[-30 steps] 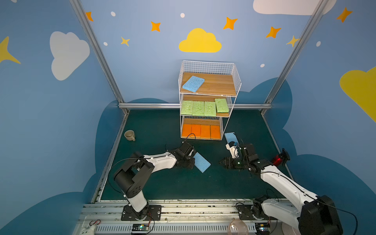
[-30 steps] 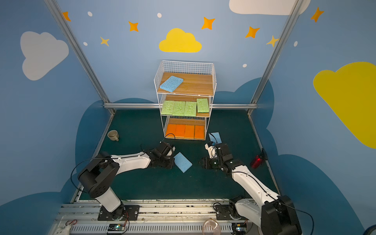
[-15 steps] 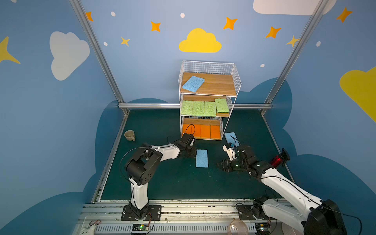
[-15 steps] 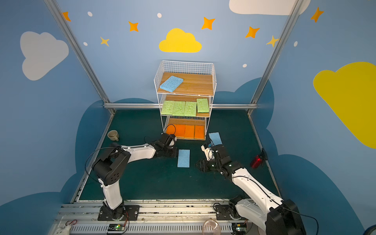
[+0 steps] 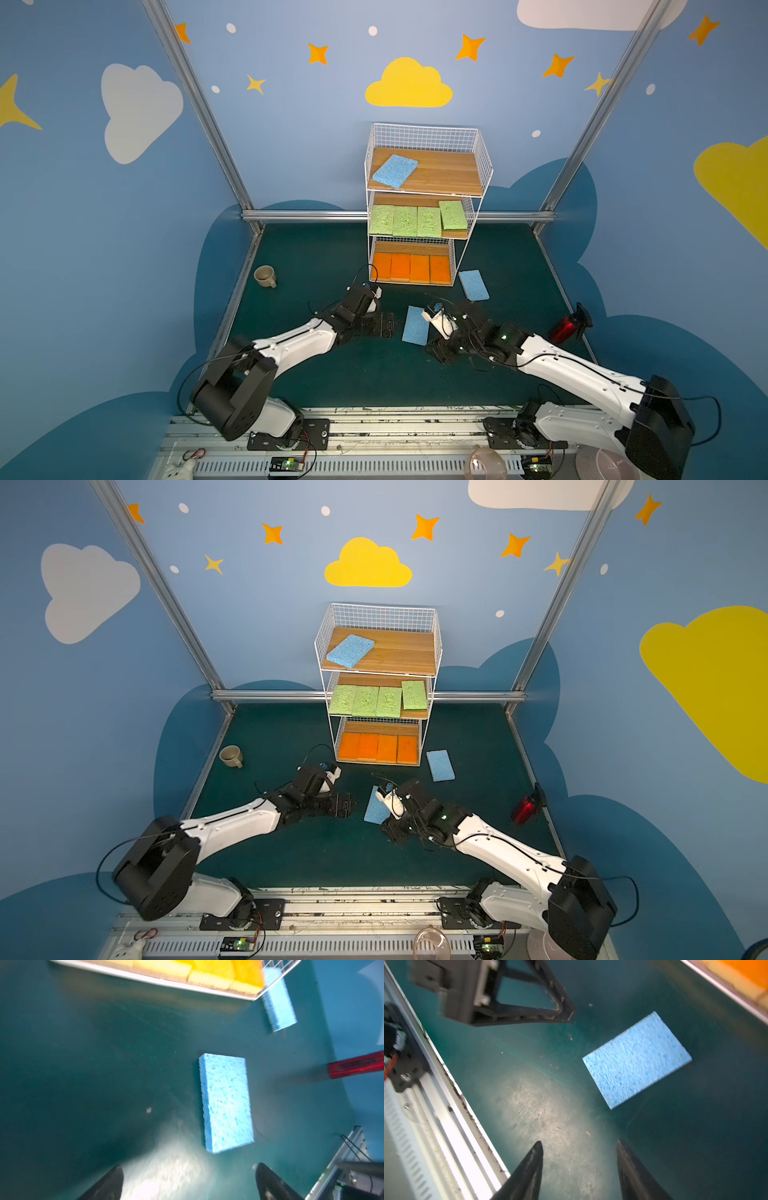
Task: Place and organize the cleaning sponges onto the shelf
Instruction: 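Move the right gripper over the blue sponge while the left gripper draws back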
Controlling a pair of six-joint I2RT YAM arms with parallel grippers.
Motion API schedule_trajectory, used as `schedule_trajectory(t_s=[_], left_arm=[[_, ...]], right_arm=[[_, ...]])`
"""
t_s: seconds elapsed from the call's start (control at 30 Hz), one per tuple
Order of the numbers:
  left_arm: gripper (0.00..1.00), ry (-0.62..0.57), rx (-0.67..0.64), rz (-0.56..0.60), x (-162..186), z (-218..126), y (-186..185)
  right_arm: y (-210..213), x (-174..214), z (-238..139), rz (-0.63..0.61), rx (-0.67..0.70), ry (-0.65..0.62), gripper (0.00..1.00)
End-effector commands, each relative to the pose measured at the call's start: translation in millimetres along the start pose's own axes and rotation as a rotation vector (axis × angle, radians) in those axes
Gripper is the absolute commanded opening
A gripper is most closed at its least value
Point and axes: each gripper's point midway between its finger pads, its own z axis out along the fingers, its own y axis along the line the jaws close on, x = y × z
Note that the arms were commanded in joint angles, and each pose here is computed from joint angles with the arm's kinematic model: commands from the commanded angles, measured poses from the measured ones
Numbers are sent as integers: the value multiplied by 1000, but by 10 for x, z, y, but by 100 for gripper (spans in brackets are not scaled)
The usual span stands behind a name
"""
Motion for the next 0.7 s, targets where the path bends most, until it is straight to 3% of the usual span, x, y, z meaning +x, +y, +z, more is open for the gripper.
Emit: schedule_trajectory(t_s=[0.0, 0.07, 0.13, 0.3, 0.47, 0.67], left_arm=[[100, -12, -55, -17, 109, -180, 139], [100, -37, -53, -14, 111, -275, 145], [100, -60, -67, -33, 110, -370, 170], [100, -72, -116, -141, 350, -408, 397], [100, -44, -129, -149, 647, -499, 539], [100, -74, -133, -115, 754, -710, 593]], right_arm=[[-84, -67, 105, -163, 68, 63, 58], [-163, -71, 153, -182, 110, 140, 58], [-279, -30, 172, -116, 172, 239, 57], [-291, 104, 543, -223, 206, 377, 57], [-293, 124, 771, -268, 229, 412, 57], [-300, 41, 853, -286, 229, 398, 57]])
